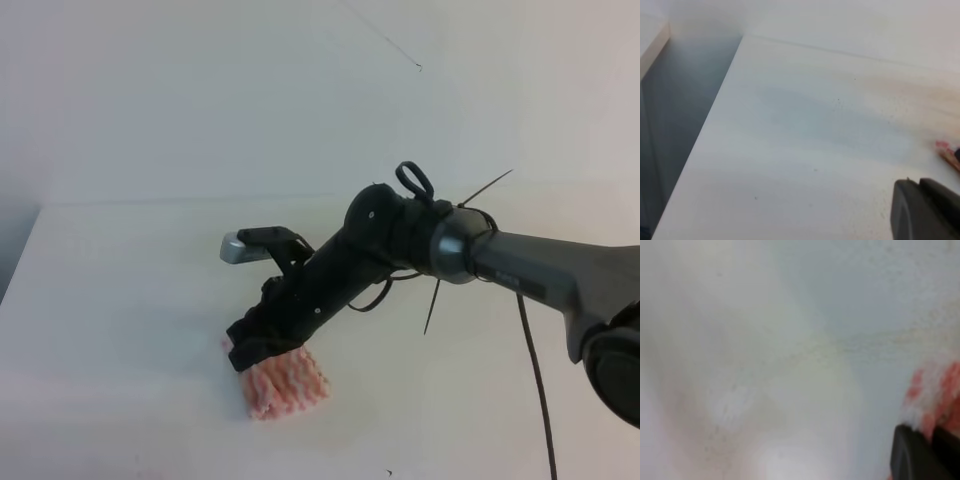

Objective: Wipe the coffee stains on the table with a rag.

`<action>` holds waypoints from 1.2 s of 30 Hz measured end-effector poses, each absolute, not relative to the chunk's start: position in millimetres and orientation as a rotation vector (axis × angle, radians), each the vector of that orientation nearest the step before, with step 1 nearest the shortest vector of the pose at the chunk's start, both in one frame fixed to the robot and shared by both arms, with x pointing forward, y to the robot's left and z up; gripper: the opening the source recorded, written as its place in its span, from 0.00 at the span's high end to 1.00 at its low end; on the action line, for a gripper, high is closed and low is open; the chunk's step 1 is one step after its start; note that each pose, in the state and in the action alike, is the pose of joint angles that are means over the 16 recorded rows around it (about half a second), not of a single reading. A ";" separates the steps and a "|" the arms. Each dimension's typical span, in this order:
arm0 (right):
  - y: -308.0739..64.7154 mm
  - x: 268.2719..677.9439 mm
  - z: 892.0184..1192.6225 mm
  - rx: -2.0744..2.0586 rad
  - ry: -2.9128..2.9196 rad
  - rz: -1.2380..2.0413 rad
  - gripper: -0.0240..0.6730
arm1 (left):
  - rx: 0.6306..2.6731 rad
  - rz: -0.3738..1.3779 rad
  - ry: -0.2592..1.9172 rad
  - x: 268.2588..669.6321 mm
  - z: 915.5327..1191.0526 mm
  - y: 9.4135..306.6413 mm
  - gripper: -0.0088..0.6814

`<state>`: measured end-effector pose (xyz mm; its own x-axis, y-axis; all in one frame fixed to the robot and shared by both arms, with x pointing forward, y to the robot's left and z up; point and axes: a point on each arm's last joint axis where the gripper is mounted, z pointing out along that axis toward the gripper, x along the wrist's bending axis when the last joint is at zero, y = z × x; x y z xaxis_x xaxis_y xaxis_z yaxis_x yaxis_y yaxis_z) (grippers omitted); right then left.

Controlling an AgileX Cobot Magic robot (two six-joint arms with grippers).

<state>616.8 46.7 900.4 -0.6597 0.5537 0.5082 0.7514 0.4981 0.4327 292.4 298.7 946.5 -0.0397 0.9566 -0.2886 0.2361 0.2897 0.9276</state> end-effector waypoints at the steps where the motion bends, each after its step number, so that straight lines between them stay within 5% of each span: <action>1: 46.9 616.8 900.8 -1.095 -2.441 -0.929 0.97 | 1.151 0.865 1.511 292.4 946.5 298.7 0.99; 20: 17.9 634.3 905.2 -1.245 -2.576 -0.771 0.96 | 1.151 0.865 1.511 292.4 946.5 298.7 0.99; 36: -77.2 657.9 967.6 -1.444 -2.623 -0.806 0.97 | 1.151 0.865 1.511 292.4 946.5 298.7 0.99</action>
